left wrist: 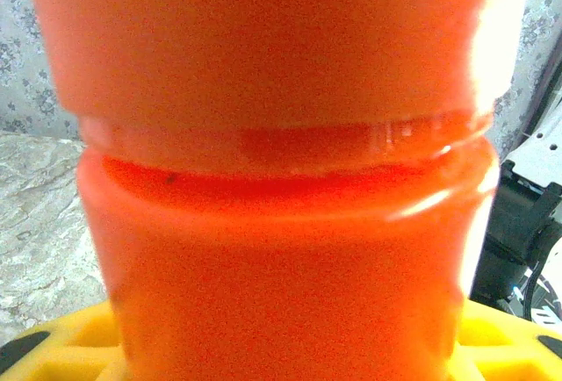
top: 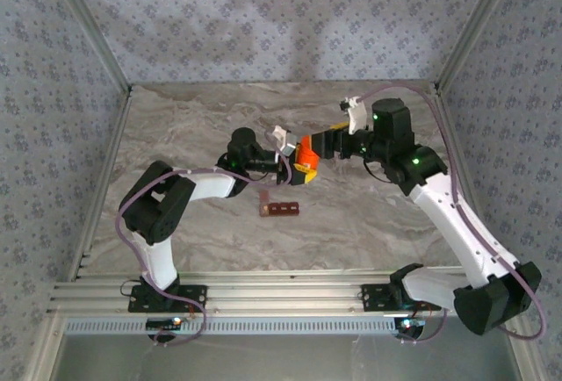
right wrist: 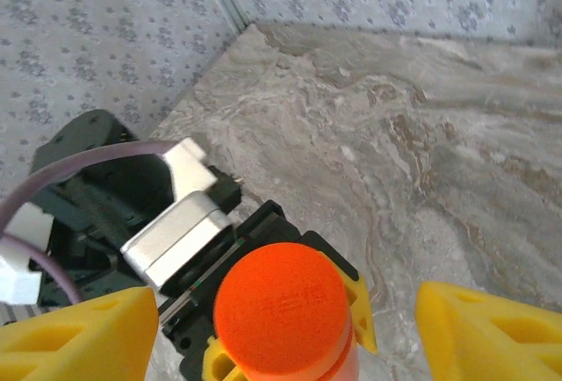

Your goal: Sort the pills into containers

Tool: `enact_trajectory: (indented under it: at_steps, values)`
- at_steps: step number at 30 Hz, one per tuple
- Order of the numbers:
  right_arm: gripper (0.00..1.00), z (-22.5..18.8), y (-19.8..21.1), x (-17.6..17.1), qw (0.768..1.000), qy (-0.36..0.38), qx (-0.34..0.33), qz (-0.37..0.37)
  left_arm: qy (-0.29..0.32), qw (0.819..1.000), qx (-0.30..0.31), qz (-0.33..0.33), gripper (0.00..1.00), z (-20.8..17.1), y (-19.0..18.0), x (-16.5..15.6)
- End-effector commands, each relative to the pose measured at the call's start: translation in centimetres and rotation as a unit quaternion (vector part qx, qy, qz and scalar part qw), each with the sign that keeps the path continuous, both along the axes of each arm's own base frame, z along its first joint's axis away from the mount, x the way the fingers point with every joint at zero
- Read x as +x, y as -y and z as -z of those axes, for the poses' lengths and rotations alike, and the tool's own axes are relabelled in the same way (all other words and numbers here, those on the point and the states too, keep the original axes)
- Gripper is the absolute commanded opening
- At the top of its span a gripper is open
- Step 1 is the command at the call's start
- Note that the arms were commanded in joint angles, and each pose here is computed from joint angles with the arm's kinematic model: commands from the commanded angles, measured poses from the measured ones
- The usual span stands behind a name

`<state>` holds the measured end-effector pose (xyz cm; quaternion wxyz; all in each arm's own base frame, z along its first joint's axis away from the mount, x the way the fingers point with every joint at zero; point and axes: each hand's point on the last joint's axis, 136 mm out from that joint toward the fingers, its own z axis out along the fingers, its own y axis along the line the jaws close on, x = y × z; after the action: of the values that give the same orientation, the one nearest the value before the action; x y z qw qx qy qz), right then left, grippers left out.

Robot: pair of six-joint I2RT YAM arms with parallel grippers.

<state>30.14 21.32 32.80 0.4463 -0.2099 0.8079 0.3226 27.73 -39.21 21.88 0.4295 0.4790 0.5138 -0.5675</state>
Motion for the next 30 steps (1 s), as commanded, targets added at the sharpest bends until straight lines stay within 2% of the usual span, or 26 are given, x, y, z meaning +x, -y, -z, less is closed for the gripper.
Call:
enact_trajectory:
  at_steps: [1, 5, 13, 20, 30]
  values:
    - [0.78, 0.3, -0.5, -0.9, 0.996, 0.045, -0.04, -0.059, 0.046, 0.998, -0.031, 0.018, 0.0, -2.7, 0.1, -0.7]
    - [0.79, 1.5, -0.9, -0.6, 0.994, 0.04, -0.067, -0.082, 0.046, 0.998, -0.031, 0.02, 0.0, -2.7, 0.2, -0.7]
    - [0.78, 2.8, -1.6, 0.1, 0.992, 0.023, -0.069, -0.101, 0.046, 0.998, -0.031, 0.022, 0.0, -2.7, 0.4, -0.7]
    - [0.72, 3.0, -1.9, 0.5, 0.992, 0.022, -0.065, -0.104, 0.045, 0.998, -0.029, 0.023, 0.0, -2.6, 0.5, -0.7]
    - [0.71, 1.9, -2.1, 0.3, 0.992, 0.033, -0.053, -0.109, 0.043, 0.998, -0.029, 0.024, 0.0, -2.5, 0.6, -0.6]
